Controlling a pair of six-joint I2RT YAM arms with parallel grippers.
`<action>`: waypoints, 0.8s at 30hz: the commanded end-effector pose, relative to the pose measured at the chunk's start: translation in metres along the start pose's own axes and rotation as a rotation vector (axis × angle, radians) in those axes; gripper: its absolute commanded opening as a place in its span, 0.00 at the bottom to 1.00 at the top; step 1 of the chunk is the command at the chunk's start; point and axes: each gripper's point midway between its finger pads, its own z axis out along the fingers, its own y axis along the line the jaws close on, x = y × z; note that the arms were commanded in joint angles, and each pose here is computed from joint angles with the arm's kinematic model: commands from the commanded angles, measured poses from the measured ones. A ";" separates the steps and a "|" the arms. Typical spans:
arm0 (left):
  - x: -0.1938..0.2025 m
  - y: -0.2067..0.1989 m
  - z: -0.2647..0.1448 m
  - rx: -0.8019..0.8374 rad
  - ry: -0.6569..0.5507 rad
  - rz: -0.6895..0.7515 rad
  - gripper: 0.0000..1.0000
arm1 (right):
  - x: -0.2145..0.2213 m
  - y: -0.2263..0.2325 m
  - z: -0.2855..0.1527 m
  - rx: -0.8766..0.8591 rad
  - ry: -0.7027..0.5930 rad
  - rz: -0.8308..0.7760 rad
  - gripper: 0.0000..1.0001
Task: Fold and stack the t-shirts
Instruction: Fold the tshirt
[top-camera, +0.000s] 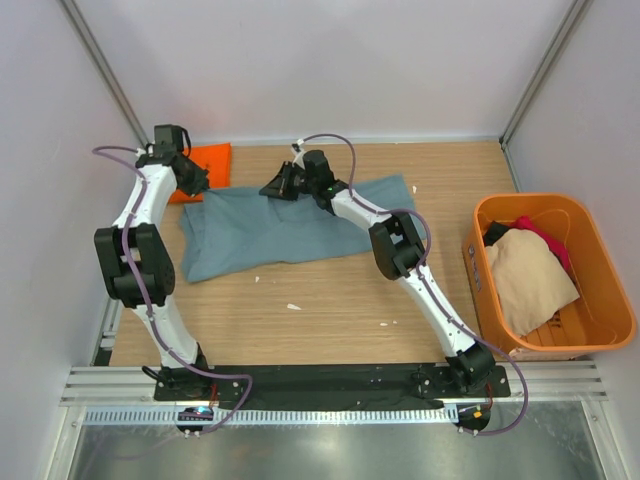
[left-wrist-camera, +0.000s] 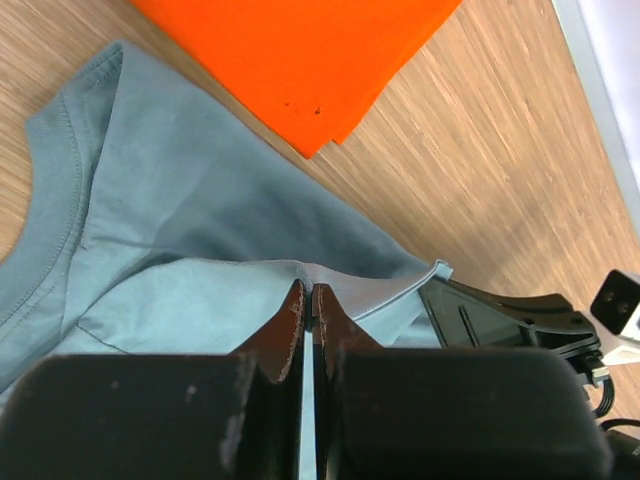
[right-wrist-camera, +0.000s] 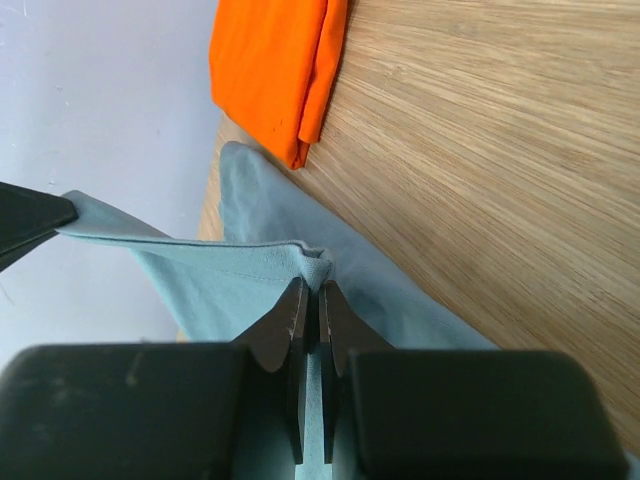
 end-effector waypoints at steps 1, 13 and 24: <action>-0.011 -0.006 -0.017 0.028 -0.028 0.038 0.00 | -0.038 0.046 -0.011 -0.084 -0.082 -0.062 0.07; -0.007 0.005 -0.013 -0.022 -0.013 0.155 0.00 | -0.051 0.054 -0.022 -0.097 -0.104 -0.081 0.08; 0.004 0.030 -0.033 -0.077 -0.012 0.189 0.00 | -0.025 0.082 -0.042 -0.089 -0.003 -0.103 0.08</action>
